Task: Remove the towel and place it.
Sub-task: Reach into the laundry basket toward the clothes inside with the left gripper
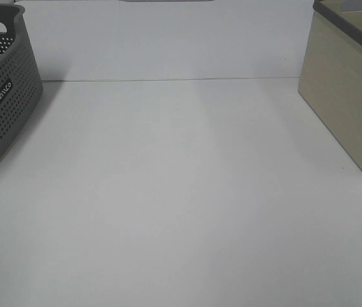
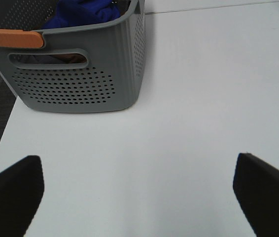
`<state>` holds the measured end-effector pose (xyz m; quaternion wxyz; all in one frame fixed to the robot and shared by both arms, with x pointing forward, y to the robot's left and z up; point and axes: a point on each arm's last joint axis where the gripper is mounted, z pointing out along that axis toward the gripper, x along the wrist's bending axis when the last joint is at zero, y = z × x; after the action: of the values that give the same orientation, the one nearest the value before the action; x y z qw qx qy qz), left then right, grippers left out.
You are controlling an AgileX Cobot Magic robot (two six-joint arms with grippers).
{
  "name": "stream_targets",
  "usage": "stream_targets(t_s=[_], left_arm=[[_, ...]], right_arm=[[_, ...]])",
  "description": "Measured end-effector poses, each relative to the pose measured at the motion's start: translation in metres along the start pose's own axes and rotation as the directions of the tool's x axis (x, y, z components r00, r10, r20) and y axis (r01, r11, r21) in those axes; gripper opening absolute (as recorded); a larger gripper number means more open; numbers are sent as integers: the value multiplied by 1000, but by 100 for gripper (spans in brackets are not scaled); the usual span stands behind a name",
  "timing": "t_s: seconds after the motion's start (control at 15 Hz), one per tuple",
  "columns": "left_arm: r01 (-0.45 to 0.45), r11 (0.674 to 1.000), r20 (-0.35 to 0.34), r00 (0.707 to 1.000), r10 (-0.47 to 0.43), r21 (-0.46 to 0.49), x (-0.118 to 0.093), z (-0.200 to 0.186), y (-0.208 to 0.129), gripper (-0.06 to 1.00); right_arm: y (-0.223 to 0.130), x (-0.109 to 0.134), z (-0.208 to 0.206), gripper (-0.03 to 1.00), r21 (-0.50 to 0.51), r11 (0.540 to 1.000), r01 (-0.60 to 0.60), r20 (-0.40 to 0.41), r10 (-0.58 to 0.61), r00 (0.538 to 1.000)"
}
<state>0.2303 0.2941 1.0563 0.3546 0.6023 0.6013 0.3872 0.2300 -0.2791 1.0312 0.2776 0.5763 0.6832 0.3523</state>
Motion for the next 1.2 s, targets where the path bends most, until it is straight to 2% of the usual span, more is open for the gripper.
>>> stream_targets(t_s=[0.27, 0.53, 0.67, 0.73, 0.8, 0.87, 0.93, 1.13, 1.2], left_arm=[[2, 1000, 4, 1000, -2, 0, 0, 0, 0, 99], [-6, 1000, 39, 999, 6, -5, -4, 0, 0, 99], [-33, 999, 50, 998, 33, 6, -4, -4, 6, 99], [-112, 992, 70, 992, 108, 60, -4, -12, 27, 99], [-170, 978, 103, 982, 158, 117, -4, -10, 41, 99], [-238, 960, 142, 966, 217, 147, -4, -5, 60, 99], [-266, 951, 157, 957, 242, 156, -3, -1, 68, 99], [-460, 864, 250, 878, 408, 206, 2, 30, 122, 98], [-481, 848, 267, 866, 422, 221, 4, 39, 130, 98]], right_arm=[[0, 0, 0, 77, 0, 1000, 0, 0, 0, 1000], [0, 0, 0, 77, 0, 1000, 0, 0, 0, 1000], [0, 0, 0, 77, 0, 1000, 0, 0, 0, 1000], [0, 0, 0, 77, 0, 1000, 2, -2, -2, 1000], [0, 0, 0, 77, 0, 1000, 7, -14, -7, 1000], [0, 0, 0, 77, 0, 1000, 12, -23, -12, 1000], [0, 1, 0, 77, -1, 1000, 11, -26, -11, 1000], [0, 1, 0, 77, -1, 1000, 10, -28, -10, 1000], [0, 1, 0, 77, -1, 1000, 10, -28, -10, 1000]])
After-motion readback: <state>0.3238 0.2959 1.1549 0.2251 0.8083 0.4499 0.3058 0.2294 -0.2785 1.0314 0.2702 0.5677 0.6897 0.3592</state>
